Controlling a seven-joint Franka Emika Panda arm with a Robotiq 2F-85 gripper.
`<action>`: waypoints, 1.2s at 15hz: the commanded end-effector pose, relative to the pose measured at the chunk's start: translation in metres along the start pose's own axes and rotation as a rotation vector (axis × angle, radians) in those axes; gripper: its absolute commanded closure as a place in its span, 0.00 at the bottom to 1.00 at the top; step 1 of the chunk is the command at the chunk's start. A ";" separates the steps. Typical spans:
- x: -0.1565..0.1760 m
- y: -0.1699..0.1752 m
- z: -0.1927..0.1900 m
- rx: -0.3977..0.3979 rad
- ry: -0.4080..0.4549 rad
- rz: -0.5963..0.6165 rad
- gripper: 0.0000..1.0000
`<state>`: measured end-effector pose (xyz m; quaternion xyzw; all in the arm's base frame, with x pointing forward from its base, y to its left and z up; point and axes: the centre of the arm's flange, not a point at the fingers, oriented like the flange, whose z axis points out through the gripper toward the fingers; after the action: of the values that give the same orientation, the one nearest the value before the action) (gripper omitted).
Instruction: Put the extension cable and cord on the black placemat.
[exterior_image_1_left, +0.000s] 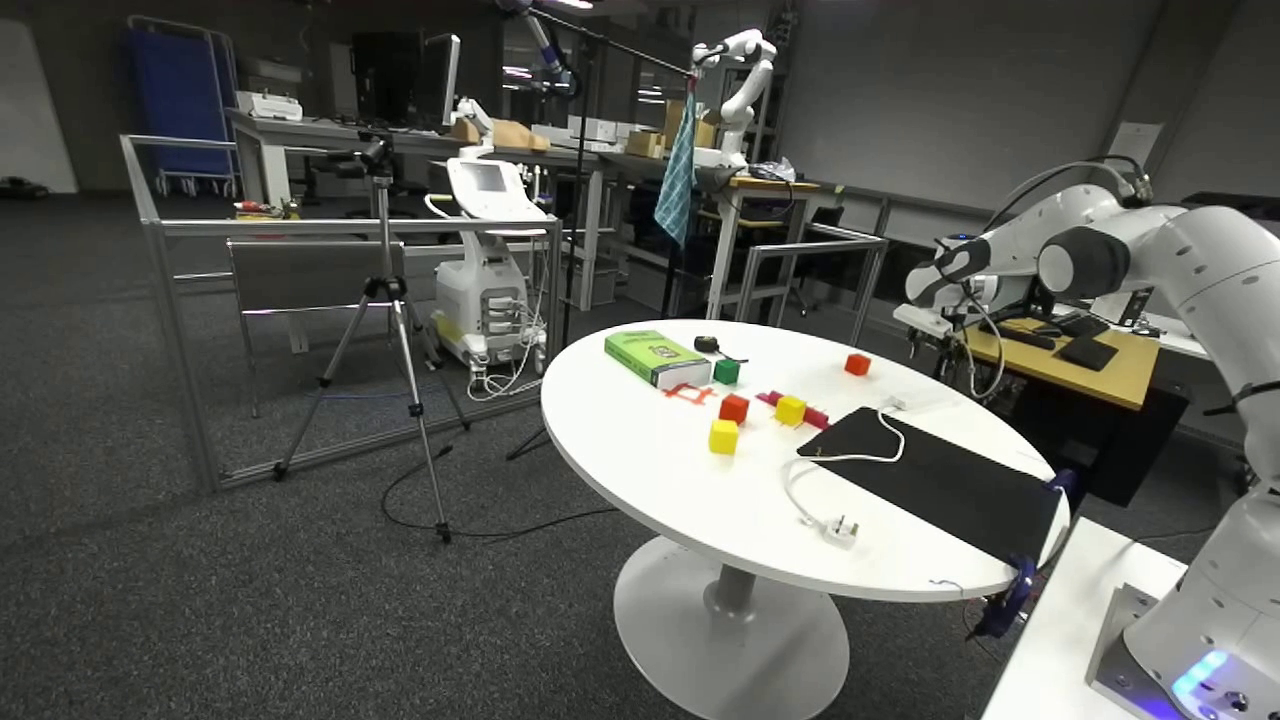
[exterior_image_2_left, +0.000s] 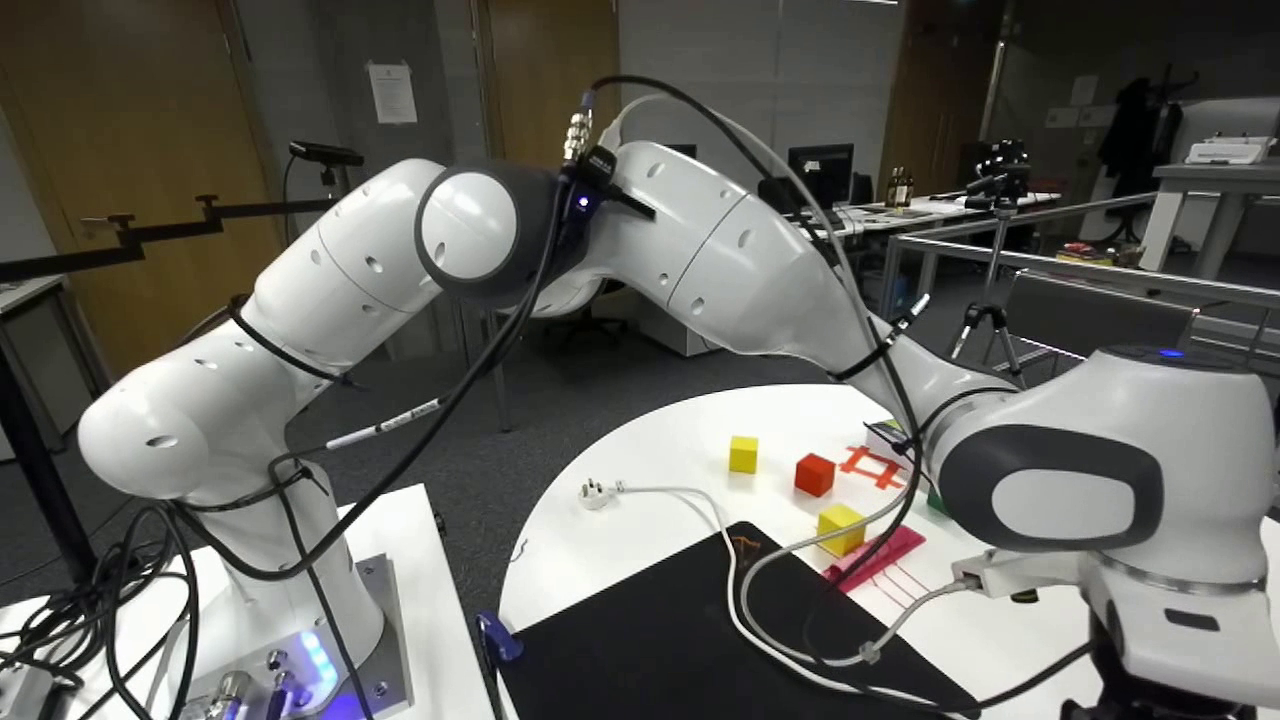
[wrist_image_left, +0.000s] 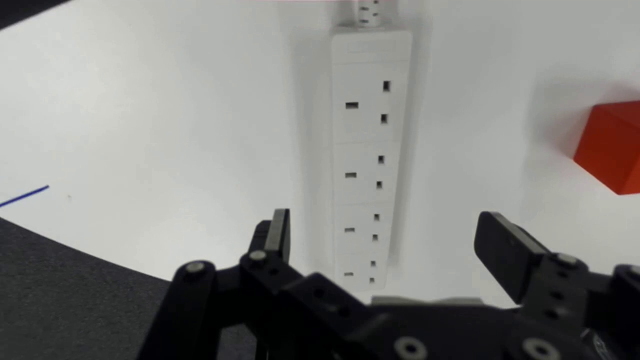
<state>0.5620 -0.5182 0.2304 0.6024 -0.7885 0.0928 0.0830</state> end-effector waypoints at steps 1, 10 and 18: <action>0.018 -0.011 0.025 -0.047 -0.078 0.067 0.00; 0.021 -0.016 0.073 -0.021 -0.107 0.009 0.00; 0.008 -0.033 0.089 0.002 -0.115 -0.032 0.00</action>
<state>0.5764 -0.5368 0.1477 0.6104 -0.7887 0.0571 0.0454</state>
